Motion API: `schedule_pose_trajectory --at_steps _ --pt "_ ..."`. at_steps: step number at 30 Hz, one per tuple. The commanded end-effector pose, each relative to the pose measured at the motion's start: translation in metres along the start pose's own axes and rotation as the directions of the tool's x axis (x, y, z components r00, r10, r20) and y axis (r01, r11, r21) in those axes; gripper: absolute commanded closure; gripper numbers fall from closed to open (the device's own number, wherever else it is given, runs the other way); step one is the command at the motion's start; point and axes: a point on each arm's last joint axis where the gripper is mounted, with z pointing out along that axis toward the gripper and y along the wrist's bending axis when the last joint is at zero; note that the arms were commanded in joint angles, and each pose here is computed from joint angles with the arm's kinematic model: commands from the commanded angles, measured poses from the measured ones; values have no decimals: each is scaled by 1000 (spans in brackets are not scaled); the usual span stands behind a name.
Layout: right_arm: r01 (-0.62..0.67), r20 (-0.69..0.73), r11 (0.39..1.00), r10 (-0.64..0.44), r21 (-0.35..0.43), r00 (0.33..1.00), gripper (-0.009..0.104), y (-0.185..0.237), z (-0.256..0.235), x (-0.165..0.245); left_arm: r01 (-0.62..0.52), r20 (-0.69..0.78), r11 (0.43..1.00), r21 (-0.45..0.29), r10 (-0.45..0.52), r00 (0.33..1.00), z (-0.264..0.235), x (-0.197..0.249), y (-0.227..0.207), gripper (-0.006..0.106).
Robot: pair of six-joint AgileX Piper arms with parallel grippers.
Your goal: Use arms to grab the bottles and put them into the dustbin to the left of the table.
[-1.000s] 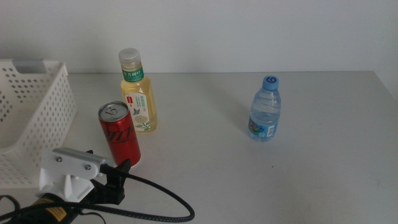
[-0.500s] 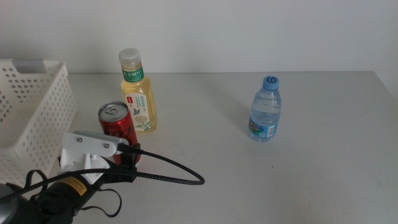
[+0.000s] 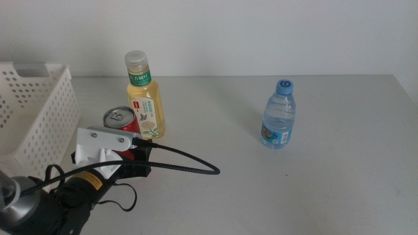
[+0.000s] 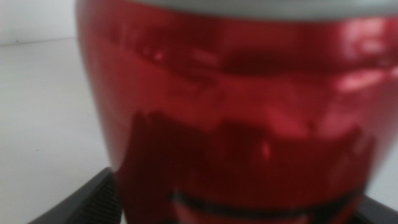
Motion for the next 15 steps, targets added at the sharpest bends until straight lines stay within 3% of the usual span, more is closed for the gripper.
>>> schedule_pose_trajectory --at_steps 1,7,15 --pt "17 105 1000 -17 -1 994 1 1 -3 -11 14 217 1000 7 -15 976 2 -29 -2 7" --pt "17 105 1000 -17 -1 994 1 1 -3 -11 15 238 1000 10 -17 971 7 -32 -2 18" --pt "17 105 1000 -17 -1 994 1 1 -3 -11 -19 226 1000 -1 19 974 7 -31 -2 65"
